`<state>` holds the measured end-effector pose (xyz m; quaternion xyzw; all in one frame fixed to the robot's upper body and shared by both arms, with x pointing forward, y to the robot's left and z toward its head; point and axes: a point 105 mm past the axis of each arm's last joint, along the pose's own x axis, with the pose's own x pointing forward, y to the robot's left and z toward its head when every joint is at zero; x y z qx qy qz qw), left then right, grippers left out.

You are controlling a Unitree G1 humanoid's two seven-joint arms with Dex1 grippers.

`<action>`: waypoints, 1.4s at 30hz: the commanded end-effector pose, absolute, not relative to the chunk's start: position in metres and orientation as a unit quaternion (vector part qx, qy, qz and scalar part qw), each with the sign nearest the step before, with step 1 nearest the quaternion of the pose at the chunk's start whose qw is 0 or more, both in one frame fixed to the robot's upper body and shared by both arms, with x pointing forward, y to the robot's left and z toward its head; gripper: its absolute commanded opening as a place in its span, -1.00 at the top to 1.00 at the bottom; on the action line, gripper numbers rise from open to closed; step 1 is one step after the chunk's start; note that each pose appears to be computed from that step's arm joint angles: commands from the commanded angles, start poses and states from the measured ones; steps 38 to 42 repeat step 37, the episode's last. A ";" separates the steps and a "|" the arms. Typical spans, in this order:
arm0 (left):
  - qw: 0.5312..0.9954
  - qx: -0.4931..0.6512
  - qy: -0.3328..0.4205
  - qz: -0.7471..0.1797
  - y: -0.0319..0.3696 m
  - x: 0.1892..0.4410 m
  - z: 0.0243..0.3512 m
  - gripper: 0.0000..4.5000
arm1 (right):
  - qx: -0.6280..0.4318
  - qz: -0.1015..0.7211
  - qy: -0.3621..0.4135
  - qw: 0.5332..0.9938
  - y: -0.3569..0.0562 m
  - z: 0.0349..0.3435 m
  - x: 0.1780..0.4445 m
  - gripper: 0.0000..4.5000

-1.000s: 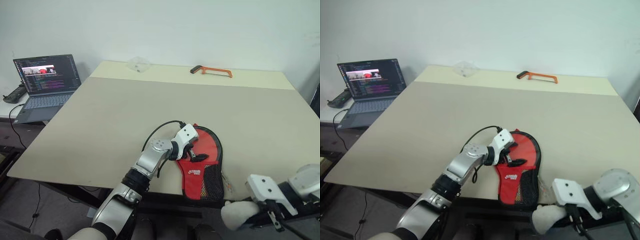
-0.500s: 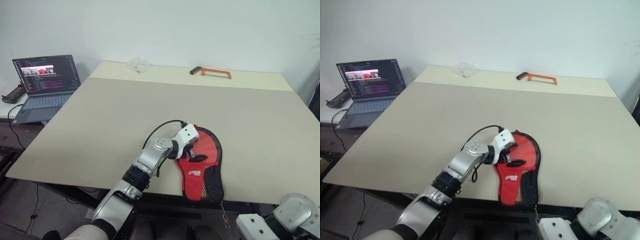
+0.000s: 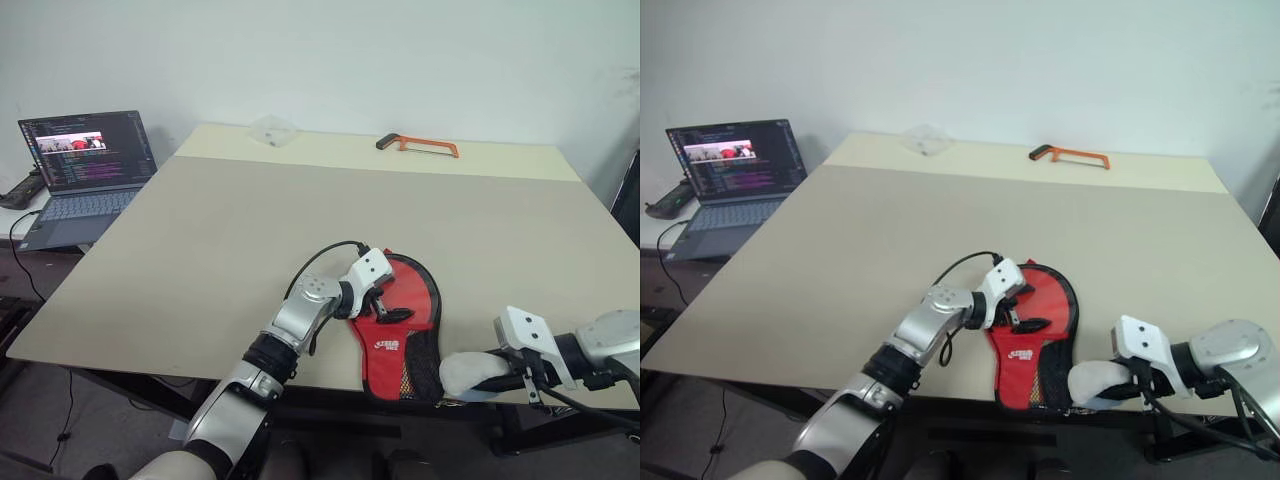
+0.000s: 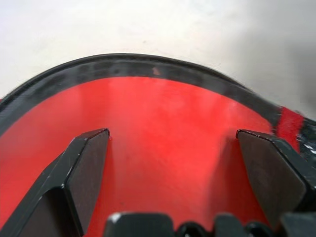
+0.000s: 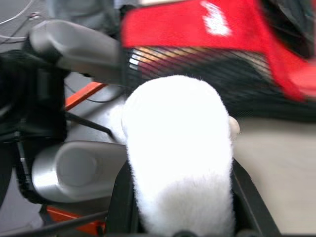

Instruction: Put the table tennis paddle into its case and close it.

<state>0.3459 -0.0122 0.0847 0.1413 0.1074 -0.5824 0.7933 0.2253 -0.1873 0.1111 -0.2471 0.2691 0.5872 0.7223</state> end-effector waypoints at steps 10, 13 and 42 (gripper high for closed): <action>0.747 0.182 0.001 -0.639 0.076 0.327 0.167 -1.00 | -0.219 0.553 0.273 0.756 -0.211 0.141 0.243 -0.99; 0.741 0.228 0.017 -0.631 0.114 0.320 0.179 -1.00 | -0.207 0.542 0.251 0.775 -0.222 0.164 0.239 -0.99; 0.821 0.237 0.168 -0.491 0.252 0.278 0.200 -1.00 | -0.167 0.457 0.213 0.847 -0.259 0.216 0.190 -0.99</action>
